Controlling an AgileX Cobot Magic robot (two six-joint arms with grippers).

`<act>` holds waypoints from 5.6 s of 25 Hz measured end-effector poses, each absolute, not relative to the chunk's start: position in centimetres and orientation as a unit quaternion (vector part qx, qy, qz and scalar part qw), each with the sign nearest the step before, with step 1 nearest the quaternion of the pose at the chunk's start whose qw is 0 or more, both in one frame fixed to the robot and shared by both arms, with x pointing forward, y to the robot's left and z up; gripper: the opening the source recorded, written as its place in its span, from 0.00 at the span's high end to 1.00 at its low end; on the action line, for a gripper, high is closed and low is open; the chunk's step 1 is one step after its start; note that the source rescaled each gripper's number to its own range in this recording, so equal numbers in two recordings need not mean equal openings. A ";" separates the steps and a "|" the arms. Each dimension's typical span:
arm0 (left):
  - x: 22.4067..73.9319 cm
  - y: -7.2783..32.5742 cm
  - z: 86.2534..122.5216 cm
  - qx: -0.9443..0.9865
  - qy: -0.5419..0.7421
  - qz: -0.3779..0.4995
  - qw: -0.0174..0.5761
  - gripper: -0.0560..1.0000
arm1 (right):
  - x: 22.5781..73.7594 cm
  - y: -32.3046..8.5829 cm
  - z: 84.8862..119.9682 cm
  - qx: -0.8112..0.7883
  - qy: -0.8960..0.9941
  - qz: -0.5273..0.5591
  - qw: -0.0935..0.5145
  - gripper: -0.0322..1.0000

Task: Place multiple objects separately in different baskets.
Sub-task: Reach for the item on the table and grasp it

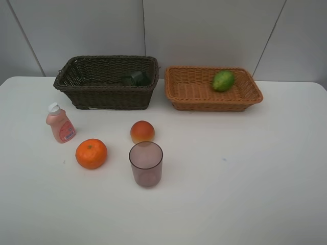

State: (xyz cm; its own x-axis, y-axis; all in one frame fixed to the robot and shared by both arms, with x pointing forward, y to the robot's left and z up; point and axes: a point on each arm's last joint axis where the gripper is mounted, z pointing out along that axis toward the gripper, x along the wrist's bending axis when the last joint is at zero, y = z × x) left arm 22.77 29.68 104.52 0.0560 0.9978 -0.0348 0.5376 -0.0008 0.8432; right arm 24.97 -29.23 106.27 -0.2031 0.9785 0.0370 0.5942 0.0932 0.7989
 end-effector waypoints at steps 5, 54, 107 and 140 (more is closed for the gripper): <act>22.8 29.7 104.5 0.631 0.608 0.319 0.360 0.07 | 25.5 -29.2 105.9 0.571 0.680 0.368 0.277 0.00; 22.8 29.7 104.5 0.631 0.608 0.321 0.359 0.07 | 23.1 -29.7 105.8 0.623 0.573 0.381 0.373 0.00; 22.8 29.7 104.5 0.631 0.609 0.320 0.359 0.07 | 23.1 -29.7 105.8 0.623 0.573 0.381 0.372 0.00; 41.3 29.6 109.0 0.739 0.636 0.156 0.158 0.07 | 23.1 -29.7 105.8 0.623 0.573 0.381 0.373 0.00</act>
State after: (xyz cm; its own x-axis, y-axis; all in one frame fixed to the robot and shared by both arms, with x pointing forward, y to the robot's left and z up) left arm 41.27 29.61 109.01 0.1417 0.9895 0.0292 0.8907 -0.1403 0.4324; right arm 23.08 -29.66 105.84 0.0538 0.9975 0.0467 0.4300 -0.0653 0.9005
